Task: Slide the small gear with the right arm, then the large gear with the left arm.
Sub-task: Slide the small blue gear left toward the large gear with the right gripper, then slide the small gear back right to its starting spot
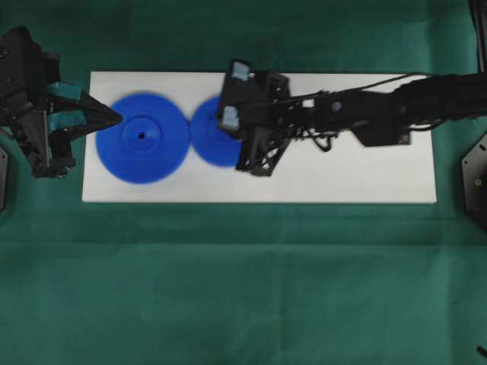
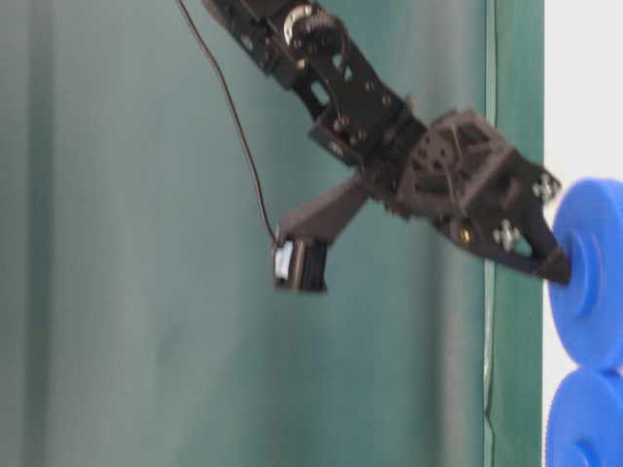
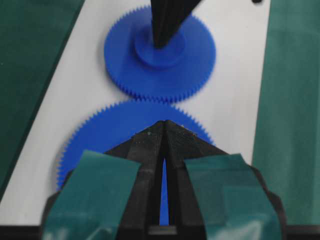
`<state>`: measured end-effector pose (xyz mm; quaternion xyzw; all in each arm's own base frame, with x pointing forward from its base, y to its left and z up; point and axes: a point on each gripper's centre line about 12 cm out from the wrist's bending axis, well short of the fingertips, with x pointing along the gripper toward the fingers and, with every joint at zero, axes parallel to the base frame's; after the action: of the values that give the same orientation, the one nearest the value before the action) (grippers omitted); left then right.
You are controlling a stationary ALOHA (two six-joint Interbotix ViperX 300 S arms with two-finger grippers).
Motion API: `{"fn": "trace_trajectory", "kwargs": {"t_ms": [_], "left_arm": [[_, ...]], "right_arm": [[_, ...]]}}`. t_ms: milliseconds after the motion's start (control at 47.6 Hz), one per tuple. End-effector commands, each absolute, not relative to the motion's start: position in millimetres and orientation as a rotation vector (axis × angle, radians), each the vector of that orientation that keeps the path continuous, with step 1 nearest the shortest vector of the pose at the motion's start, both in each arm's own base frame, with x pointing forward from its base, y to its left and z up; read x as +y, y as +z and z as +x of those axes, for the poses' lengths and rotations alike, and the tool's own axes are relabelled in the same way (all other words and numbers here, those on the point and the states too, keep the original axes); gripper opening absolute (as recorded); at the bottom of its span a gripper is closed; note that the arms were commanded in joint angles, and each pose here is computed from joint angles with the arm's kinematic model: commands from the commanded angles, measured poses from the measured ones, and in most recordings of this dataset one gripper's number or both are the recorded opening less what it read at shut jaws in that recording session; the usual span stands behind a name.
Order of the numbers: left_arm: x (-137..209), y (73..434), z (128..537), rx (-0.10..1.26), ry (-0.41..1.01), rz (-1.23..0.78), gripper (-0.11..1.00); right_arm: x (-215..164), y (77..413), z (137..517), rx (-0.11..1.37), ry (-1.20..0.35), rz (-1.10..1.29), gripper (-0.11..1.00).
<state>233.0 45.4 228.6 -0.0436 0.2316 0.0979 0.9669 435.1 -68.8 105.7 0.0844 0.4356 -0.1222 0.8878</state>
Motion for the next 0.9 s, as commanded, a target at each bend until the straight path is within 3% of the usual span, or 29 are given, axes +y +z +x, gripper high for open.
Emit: {"fn": "trace_trajectory", "kwargs": {"t_ms": [0, 883], "left_arm": [[46.4, 234.8, 235.9, 0.444, 0.199, -0.086, -0.01], [45.6, 233.8, 236.0, 0.447, 0.197, -0.087, -0.01]], "right_arm": [[-53.7, 92.0, 442.7, 0.946, -0.221, 0.139, 0.5], [-51.2, 90.9, 446.0, 0.971, -0.22, 0.112, 0.5]]}}
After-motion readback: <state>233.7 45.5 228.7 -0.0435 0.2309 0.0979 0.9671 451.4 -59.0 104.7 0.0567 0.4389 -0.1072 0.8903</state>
